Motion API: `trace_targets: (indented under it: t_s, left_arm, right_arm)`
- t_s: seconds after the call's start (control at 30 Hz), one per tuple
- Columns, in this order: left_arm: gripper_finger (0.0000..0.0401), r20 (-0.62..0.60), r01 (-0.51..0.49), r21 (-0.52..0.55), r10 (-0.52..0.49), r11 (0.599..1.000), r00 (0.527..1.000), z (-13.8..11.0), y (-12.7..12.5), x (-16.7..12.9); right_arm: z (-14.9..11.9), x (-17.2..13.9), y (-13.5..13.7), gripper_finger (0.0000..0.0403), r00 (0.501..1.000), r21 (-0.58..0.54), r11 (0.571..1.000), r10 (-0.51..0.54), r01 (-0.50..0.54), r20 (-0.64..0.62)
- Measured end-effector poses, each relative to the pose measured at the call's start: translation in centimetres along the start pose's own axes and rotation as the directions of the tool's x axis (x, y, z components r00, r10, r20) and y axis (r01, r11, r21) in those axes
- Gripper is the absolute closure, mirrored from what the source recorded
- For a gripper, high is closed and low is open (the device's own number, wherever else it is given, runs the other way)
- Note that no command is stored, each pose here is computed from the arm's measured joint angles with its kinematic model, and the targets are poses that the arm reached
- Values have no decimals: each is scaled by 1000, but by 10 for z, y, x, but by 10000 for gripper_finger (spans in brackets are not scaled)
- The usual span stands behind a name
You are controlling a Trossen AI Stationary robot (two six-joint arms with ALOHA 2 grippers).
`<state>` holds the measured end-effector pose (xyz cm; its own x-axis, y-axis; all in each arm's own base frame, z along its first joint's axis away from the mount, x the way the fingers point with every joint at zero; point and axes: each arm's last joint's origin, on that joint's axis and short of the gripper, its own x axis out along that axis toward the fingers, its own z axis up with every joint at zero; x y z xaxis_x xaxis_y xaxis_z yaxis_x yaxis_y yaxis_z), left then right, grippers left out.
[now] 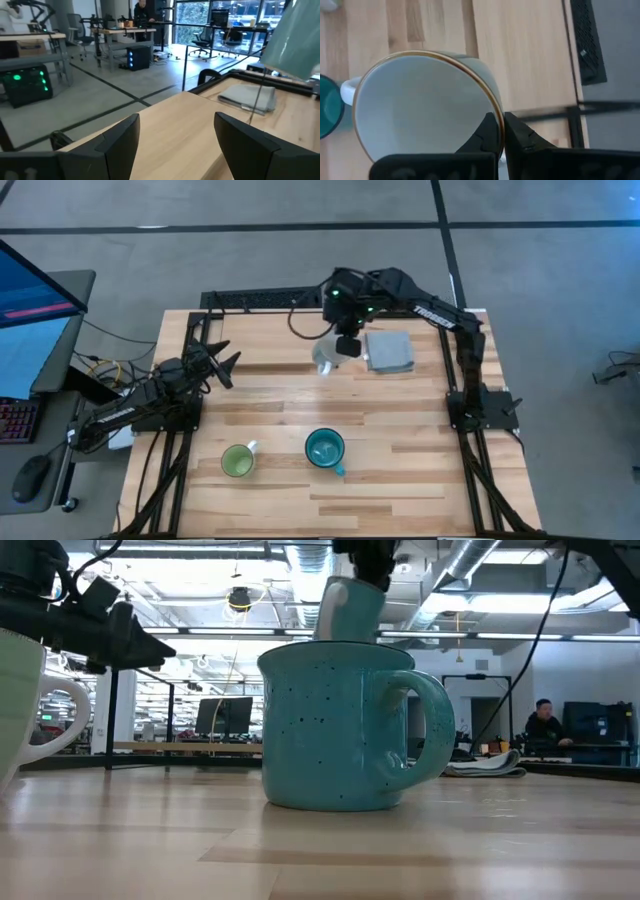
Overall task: Stack small to large cups/mugs on shelf
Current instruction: Put the white mug on the shelf
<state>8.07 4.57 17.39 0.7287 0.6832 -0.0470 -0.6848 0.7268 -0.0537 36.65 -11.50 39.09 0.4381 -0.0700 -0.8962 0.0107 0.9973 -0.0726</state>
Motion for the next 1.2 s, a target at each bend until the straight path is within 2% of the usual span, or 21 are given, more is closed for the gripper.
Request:
trace_targets:
  t_s: [0.2,0.37,0.57,0.8,1.0,1.2]
  left_arm:
    - [154,2,-24,0,24,1000,1000,0,1,0]
    - [154,-8,-33,4,33,999,999,-1,1,1]
    - [154,-15,-42,7,42,999,999,-1,1,1]
    - [154,-38,-54,17,55,998,998,-3,1,3]
    - [154,-47,-71,22,72,997,996,-4,1,4]
    - [154,-58,-81,27,83,996,995,-5,1,5]
  right_arm:
    - [10,24,-3,382,999,-47,998,32,-31,15]
    - [18,53,-10,382,1000,-89,996,6,-4,14]
    - [24,77,-25,382,999,-98,995,-9,14,43]
    - [22,107,-47,382,999,-88,995,-37,38,18]
    - [22,119,-63,382,995,-74,993,-92,94,35]
    - [15,116,-79,382,984,-75,981,-179,178,-3]
